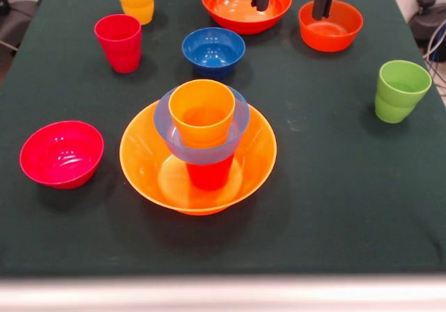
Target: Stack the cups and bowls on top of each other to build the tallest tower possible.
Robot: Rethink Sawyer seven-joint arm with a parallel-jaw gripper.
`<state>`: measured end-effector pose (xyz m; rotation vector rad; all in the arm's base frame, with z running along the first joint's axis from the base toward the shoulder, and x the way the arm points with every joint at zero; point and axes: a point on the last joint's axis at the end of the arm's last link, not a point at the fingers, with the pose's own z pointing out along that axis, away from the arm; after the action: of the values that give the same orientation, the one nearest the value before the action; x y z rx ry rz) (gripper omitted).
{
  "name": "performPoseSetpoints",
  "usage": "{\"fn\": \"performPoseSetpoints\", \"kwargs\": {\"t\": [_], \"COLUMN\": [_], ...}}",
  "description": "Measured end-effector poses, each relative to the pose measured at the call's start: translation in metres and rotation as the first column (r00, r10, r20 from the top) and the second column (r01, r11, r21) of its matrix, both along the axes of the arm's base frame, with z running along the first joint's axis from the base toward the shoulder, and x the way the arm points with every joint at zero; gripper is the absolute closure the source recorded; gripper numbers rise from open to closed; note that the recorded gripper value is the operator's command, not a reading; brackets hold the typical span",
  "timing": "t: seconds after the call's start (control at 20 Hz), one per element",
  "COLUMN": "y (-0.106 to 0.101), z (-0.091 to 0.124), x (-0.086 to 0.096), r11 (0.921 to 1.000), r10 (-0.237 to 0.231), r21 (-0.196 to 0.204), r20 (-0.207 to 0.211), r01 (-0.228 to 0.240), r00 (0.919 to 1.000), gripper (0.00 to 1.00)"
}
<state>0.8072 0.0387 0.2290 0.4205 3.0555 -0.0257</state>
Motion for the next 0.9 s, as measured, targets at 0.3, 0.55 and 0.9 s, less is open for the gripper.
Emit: {"fn": "performPoseSetpoints", "kwargs": {"t": [0.3, 0.55, 0.9], "y": [-0.002, -0.004, -0.007], "z": [0.009, 0.025, 0.033], "x": [0.001, 0.002, 0.007], "r11": [1.0000, 0.9999, 0.9997], "r10": [-0.002, -0.004, -0.004], "r21": [-0.007, -0.017, -0.025], "r20": [0.012, 0.036, 0.090], "r01": [0.002, 0.005, 0.006], "r00": [0.9999, 0.9993, 0.9960], "gripper": [0.00, 0.00, 0.00]}}
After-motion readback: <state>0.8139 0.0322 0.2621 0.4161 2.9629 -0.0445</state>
